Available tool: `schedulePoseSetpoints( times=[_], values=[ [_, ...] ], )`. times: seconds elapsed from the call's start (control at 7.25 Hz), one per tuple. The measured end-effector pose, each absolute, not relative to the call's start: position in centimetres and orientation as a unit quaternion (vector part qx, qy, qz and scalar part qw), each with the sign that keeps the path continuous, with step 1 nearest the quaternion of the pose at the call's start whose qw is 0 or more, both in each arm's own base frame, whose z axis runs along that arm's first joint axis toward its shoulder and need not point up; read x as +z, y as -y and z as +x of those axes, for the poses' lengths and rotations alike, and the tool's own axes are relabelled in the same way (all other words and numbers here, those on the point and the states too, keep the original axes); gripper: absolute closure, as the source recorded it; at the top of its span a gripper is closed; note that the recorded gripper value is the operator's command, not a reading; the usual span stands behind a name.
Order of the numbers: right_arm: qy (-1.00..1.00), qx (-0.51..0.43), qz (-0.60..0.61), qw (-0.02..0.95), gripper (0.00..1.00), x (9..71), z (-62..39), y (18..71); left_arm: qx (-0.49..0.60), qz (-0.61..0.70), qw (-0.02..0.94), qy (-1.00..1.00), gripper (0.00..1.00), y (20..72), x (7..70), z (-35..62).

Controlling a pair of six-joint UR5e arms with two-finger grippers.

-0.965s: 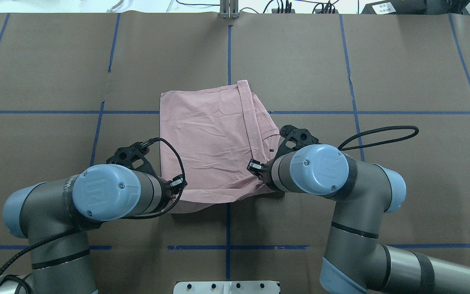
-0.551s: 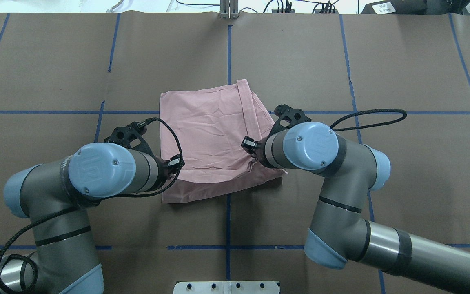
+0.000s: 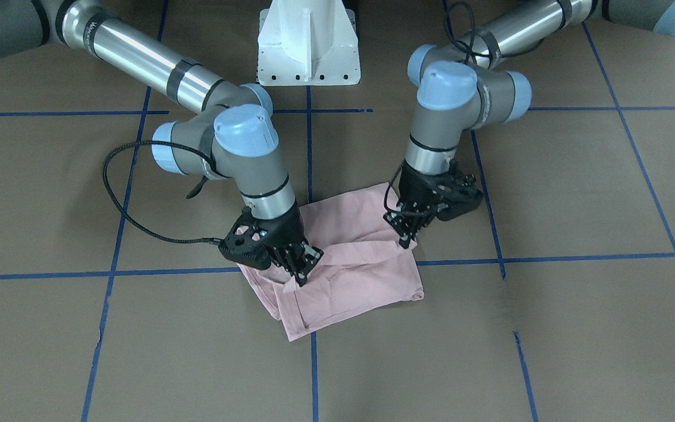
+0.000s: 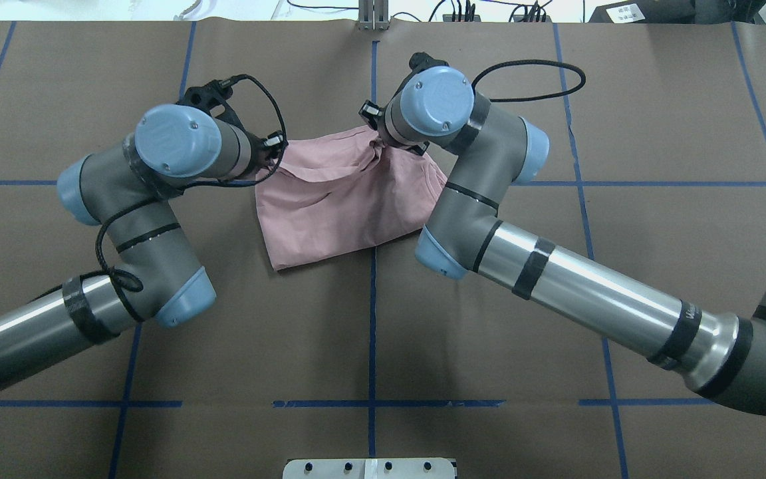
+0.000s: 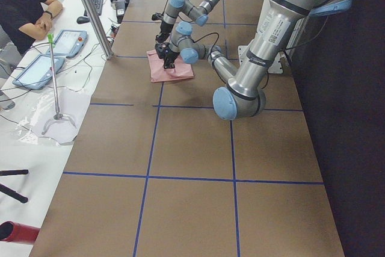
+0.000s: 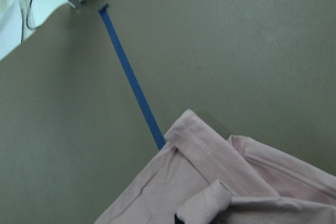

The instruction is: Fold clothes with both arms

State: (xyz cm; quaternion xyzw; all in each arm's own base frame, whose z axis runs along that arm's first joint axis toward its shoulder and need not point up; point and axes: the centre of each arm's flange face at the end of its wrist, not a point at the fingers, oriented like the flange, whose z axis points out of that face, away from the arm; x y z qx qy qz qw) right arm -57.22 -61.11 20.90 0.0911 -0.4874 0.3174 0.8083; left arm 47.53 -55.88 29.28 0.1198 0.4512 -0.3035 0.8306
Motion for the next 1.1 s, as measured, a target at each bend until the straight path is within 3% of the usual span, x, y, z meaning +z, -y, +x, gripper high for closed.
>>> schedulePoseSetpoints(
  times=[0.28,0.69,1.1],
  values=[
    [0.468,0.332,0.107,0.812,0.0,21.8,-55.5,65.5,-0.3,0.154,0.828,-0.448,0.0,60.8,32.0,45.2],
    [0.457,0.328,0.105,0.82,0.0,23.1,-51.7,69.1,-0.285,0.153,0.826,-0.462,0.0,62.4,31.8,42.9],
    [0.421,0.237,0.093,0.87,0.0,29.2,-36.5,73.2,-0.203,0.177,0.841,-0.469,0.0,64.8,32.5,31.5]
  ],
)
